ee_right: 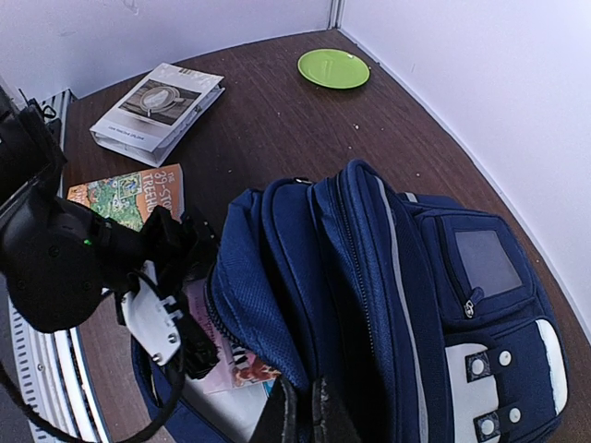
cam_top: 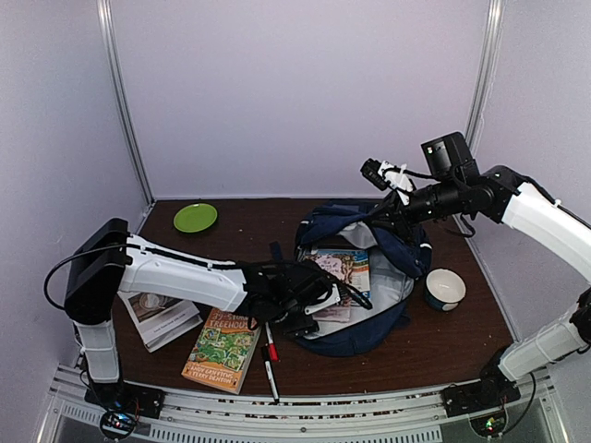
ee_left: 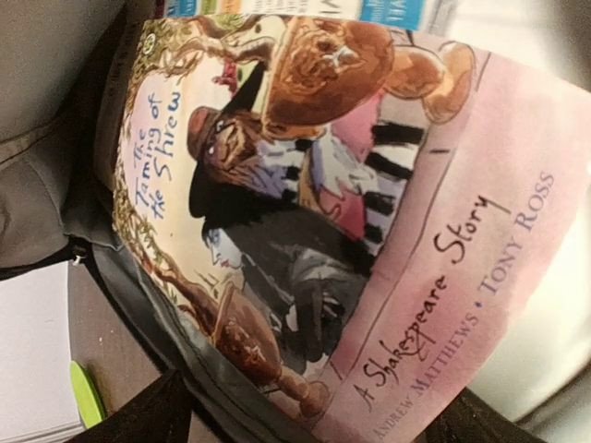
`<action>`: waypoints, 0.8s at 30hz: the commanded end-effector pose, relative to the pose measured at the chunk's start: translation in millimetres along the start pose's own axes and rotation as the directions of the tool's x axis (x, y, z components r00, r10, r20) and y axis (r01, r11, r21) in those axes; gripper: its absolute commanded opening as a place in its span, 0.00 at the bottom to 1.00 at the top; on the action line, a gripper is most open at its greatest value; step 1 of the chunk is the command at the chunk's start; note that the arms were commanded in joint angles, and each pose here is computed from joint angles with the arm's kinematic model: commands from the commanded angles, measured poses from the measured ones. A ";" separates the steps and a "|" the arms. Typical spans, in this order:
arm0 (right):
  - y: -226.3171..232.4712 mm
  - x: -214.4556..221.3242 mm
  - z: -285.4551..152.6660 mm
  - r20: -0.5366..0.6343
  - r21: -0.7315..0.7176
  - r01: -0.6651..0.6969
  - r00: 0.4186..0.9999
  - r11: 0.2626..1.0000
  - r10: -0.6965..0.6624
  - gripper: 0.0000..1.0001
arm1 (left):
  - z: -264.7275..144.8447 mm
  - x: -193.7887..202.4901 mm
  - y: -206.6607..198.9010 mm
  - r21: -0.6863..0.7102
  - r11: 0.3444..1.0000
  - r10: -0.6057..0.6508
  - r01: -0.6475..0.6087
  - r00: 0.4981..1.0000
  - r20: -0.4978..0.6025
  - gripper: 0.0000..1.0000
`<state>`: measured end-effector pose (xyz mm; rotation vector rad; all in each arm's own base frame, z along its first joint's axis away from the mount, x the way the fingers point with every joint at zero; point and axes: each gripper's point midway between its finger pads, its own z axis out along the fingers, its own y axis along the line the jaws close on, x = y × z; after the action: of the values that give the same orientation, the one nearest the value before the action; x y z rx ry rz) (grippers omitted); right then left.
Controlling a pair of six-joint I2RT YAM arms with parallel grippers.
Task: Pack the student bag
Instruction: Adjust the book in the largest pocket of the bag.
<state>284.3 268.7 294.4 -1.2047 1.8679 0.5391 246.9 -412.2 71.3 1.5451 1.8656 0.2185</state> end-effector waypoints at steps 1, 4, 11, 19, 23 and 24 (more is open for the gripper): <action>2.8 -26.7 -19.9 0.116 0.015 0.043 0.992 0.999 -0.045 0.00 | 9.2 -17.8 61.1 -0.134 0.990 -0.042 0.045 0.999 0.029 0.90; 2.7 -25.8 -19.7 0.115 0.017 0.044 0.992 0.999 -0.046 0.00 | 18.8 -26.4 81.0 -0.163 0.985 -0.041 0.048 0.998 0.041 0.90; 1.6 -27.8 -21.6 0.119 0.024 0.044 0.992 0.999 -0.046 0.00 | 41.7 -49.2 99.4 -0.174 0.984 -0.018 0.029 0.998 0.064 0.90; 0.8 -27.6 -23.2 0.121 0.032 0.044 0.991 0.999 -0.048 0.00 | 29.3 -49.9 98.6 -0.165 0.983 -0.064 0.076 0.995 0.081 0.90; -1.6 -30.6 -26.6 0.129 0.044 0.043 0.990 0.998 -0.048 0.00 | -20.7 -57.7 89.2 -0.150 0.981 -0.103 0.125 0.984 0.148 0.92; -3.1 -31.0 -27.8 0.131 0.050 0.039 0.990 0.998 -0.045 0.00 | -32.7 -57.0 83.8 -0.136 0.980 -0.121 0.143 0.980 0.159 0.93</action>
<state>284.4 265.1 297.0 -1.1912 1.8564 0.5300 334.2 -425.8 107.1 1.4006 1.8225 0.3084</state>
